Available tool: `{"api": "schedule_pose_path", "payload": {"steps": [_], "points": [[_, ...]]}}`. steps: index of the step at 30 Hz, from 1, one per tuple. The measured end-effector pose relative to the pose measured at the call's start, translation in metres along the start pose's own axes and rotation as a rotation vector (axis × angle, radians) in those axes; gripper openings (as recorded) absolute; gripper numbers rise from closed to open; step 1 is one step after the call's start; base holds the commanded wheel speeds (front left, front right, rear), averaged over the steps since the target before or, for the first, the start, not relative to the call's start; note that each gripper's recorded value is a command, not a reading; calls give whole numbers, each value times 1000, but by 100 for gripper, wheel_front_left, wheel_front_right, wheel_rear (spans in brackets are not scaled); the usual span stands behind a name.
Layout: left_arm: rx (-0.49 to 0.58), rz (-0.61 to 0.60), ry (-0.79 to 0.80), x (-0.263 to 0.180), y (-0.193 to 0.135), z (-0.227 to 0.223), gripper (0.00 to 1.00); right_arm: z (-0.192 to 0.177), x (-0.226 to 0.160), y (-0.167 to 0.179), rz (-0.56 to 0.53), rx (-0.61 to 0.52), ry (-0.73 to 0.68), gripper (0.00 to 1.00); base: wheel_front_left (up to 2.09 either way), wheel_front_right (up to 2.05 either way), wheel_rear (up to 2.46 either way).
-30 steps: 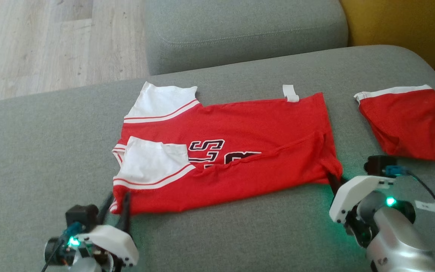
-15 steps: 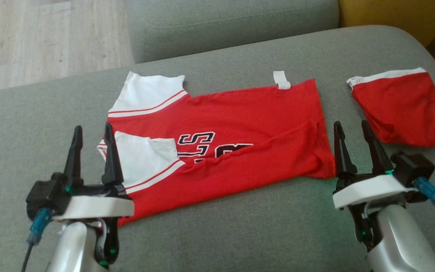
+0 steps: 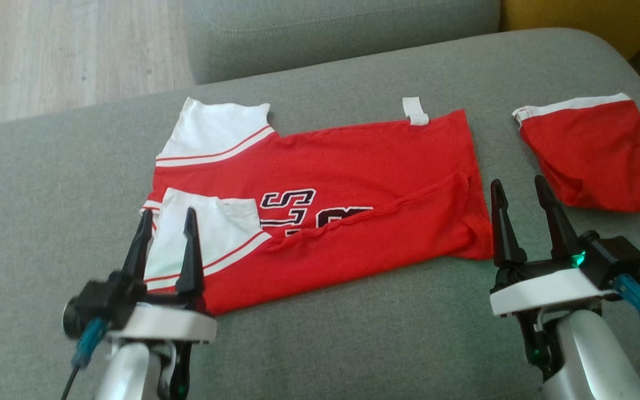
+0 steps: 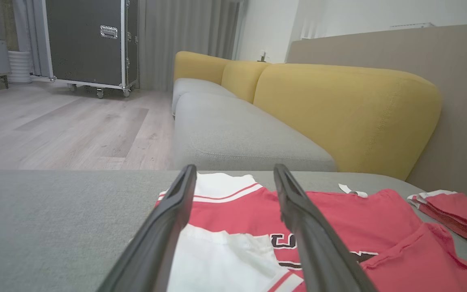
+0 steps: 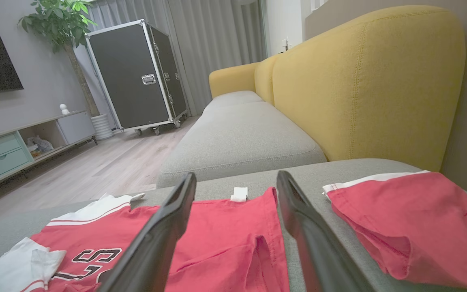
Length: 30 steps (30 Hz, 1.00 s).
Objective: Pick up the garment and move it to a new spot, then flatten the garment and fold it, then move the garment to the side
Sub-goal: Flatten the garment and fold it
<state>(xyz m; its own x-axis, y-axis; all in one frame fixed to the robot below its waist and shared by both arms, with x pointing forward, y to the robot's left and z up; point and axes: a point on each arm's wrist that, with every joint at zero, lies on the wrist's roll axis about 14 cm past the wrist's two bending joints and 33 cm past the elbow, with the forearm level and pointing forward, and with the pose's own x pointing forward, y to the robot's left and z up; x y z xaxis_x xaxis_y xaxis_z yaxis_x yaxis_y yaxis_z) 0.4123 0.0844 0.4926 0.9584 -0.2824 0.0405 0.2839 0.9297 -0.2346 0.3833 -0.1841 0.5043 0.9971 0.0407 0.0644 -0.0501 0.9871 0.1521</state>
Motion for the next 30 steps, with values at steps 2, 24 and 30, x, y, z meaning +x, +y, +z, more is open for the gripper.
{"api": "schedule_pose_path", "payload": {"steps": [2,24,30], "points": [[19,-15,13,7,-2,-4,100,-2,1,-1,-1,0,5,100,0,0,0],[331,-98,648,175,70,-71,100,-11,58,-36,-69,-15,4,100,0,0,0],[318,-95,714,195,74,-95,100,-16,57,-47,-100,-4,16,100,0,0,0]]}}
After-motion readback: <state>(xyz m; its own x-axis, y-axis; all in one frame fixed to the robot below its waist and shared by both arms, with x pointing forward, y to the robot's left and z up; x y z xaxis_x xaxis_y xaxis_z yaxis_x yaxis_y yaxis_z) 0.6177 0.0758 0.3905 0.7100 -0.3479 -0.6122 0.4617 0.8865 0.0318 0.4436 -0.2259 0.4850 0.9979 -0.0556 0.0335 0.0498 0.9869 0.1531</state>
